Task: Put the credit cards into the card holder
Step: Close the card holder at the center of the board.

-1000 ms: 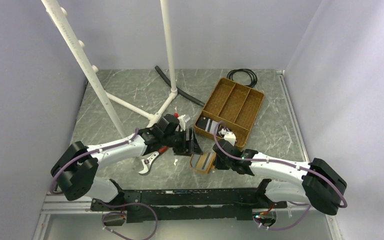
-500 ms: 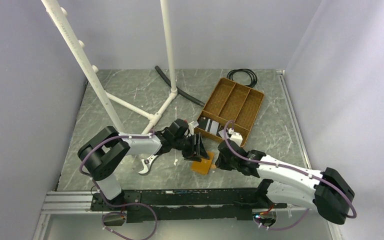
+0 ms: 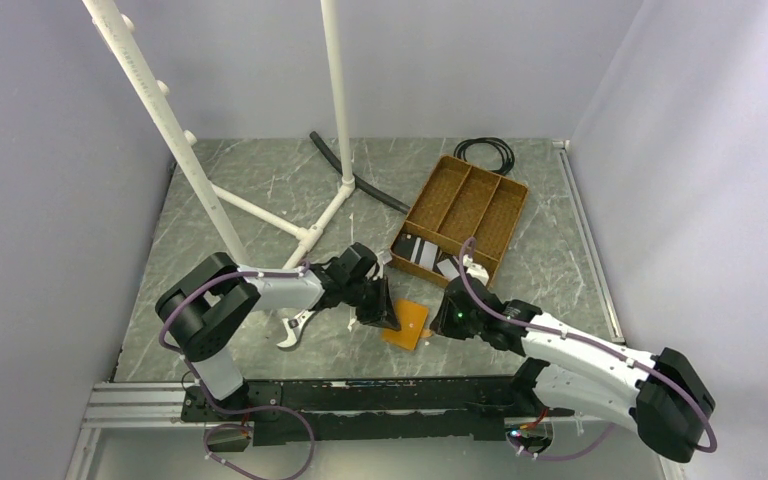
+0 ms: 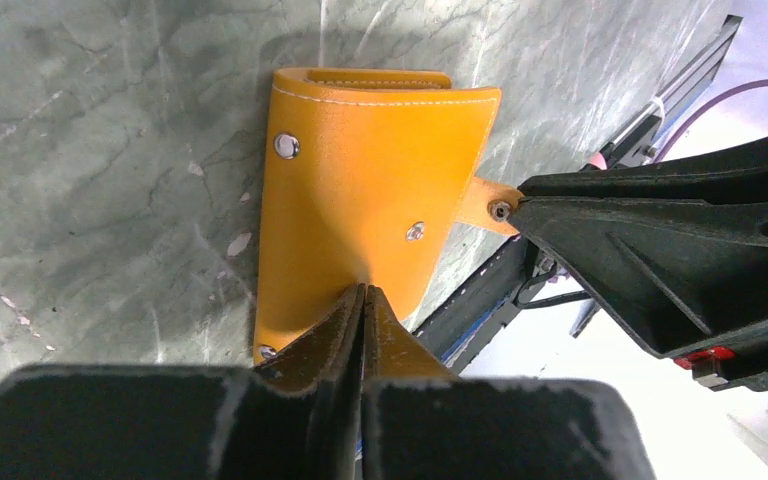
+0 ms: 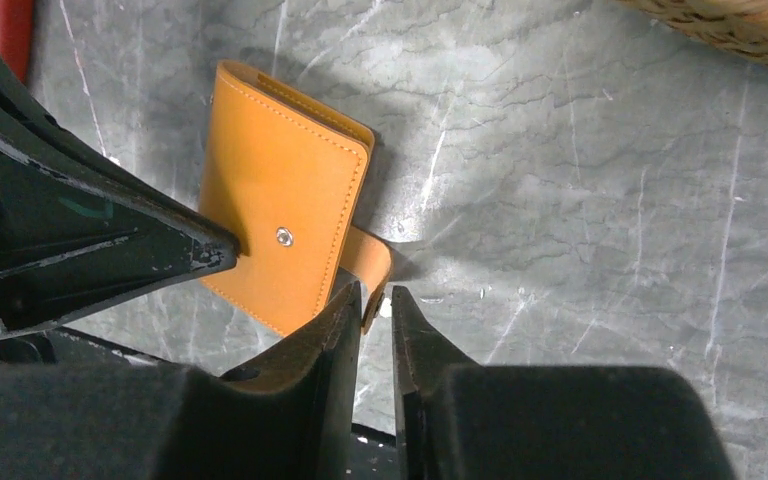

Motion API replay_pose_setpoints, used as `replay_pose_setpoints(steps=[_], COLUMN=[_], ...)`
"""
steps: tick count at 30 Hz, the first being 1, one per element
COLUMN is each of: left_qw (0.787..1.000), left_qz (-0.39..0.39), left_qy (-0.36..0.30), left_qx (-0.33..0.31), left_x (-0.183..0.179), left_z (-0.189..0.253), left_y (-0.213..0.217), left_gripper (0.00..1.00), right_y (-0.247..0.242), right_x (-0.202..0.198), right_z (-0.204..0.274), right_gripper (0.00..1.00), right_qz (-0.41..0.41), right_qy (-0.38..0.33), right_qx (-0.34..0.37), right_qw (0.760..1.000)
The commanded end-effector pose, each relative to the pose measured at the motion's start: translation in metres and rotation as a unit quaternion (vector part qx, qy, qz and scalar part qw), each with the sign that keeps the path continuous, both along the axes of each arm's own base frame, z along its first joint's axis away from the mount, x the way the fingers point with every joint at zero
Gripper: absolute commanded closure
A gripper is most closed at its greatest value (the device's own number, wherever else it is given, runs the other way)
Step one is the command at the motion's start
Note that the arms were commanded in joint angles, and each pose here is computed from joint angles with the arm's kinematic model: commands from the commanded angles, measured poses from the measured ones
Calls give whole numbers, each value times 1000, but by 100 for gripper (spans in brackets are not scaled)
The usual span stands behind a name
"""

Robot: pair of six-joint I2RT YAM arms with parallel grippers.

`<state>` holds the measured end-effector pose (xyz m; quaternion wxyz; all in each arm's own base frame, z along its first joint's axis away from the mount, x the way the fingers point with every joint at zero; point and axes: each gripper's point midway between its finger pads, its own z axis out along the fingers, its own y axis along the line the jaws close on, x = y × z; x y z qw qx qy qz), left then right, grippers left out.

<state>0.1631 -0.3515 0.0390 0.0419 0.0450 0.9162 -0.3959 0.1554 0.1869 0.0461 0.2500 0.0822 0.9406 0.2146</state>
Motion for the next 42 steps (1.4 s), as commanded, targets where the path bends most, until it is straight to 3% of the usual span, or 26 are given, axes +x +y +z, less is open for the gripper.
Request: replay_pose_setpoints(steps=[1, 10, 17, 23, 32, 42], left_qw=[999, 998, 998, 998, 996, 996], left_qz=[-11, -19, -24, -27, -40, -38], left_qy=[-12, -15, -18, -19, -5, -6], left_qx=[30, 53, 56, 55, 74, 84], left_x=[0, 0, 1, 1, -5, -7], left_z=[-2, -8, -9, -8, -19, -21], left_y=[3, 8, 8, 7, 7, 10], left_gripper=[94, 100, 100, 100, 100, 100], right_y=[10, 4, 3, 6, 36, 55], right_x=[2, -3, -3, -3, 8, 20], right_z=[3, 6, 9, 6, 23, 23], right_gripper=[80, 92, 89, 100, 100, 100], right_qz=[22, 16, 15, 21, 63, 57], right_qy=[-1, 2, -1, 4, -28, -7], right_qx=[11, 11, 11, 13, 64, 98], right_qw=[1000, 1000, 1000, 1000, 996, 994])
